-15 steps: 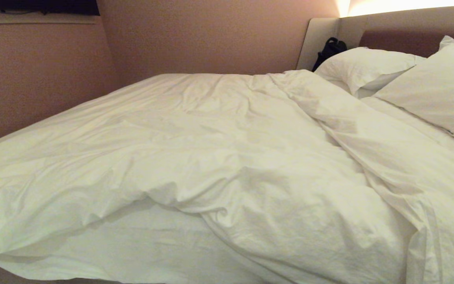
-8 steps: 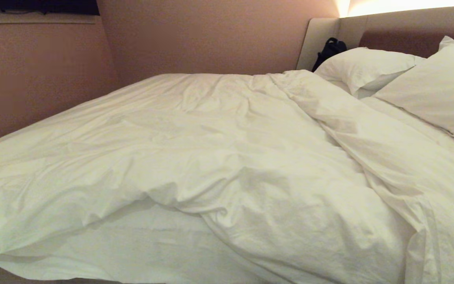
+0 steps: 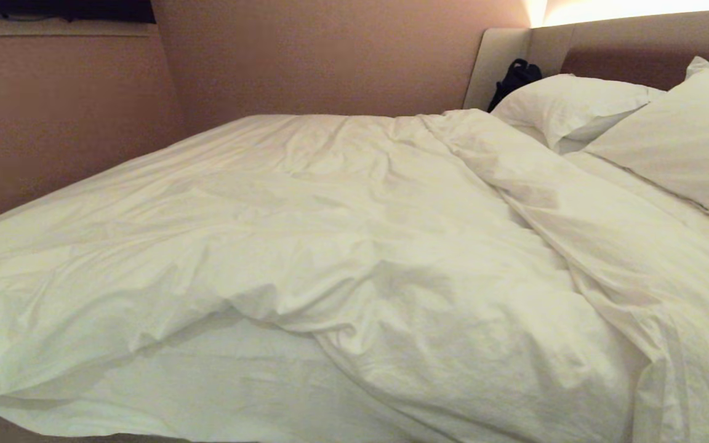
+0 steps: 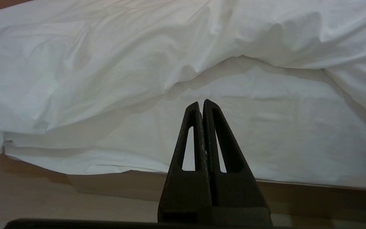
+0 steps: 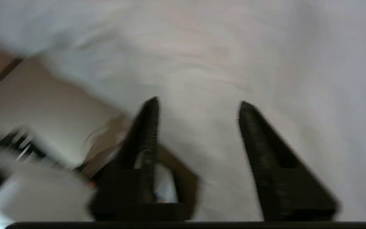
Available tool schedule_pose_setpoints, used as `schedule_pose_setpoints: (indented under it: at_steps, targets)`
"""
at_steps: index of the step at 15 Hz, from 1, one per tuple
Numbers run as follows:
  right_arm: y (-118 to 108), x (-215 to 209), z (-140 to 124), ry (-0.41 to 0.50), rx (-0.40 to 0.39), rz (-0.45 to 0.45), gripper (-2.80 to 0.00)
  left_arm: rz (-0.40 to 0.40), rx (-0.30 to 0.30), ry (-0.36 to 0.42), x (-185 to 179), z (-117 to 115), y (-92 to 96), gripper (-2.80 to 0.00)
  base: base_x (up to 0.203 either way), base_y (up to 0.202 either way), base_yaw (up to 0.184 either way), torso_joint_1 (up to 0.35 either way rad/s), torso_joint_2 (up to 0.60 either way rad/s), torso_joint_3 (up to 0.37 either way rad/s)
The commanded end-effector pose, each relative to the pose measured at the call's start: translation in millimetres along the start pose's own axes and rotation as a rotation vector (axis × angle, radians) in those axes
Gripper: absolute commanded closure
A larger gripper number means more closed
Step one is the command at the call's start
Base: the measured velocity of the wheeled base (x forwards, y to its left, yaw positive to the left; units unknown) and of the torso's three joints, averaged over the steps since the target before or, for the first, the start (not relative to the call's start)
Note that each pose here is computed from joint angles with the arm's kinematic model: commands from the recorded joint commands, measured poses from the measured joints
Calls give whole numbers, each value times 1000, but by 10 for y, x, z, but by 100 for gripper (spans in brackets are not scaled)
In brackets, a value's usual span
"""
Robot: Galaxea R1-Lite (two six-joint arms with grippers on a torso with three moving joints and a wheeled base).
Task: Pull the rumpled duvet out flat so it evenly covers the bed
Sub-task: Flatten the corners of the folded blanket
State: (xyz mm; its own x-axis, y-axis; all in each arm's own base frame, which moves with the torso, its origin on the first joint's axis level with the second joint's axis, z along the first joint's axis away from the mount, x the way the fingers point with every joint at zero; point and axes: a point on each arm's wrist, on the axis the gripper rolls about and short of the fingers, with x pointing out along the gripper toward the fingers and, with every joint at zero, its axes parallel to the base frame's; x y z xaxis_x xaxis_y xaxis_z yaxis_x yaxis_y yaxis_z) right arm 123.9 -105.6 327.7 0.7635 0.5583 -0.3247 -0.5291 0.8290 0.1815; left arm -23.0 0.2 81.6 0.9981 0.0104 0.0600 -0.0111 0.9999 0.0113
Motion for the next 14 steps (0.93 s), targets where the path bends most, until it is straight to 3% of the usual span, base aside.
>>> schedule_pose_setpoints:
  at_steps: [1, 8, 10, 14]
  targets:
    - [346, 93, 39, 16, -37, 115, 0, 0, 0, -1, 0, 1, 0, 0, 0, 0, 0, 0, 0, 0]
    - [991, 339, -58, -32, -127, 607, 0, 0, 0, -1, 0, 1, 0, 0, 0, 0, 0, 0, 0, 0]
    - [1109, 251, -67, -55, -144, 620, 0, 0, 0, 0, 0, 0, 0, 0, 0, 0, 0, 0, 0, 0]
    - [1054, 274, -60, 63, -144, 527, 0, 0, 0, -1, 0, 1, 0, 0, 0, 0, 0, 0, 0, 0]
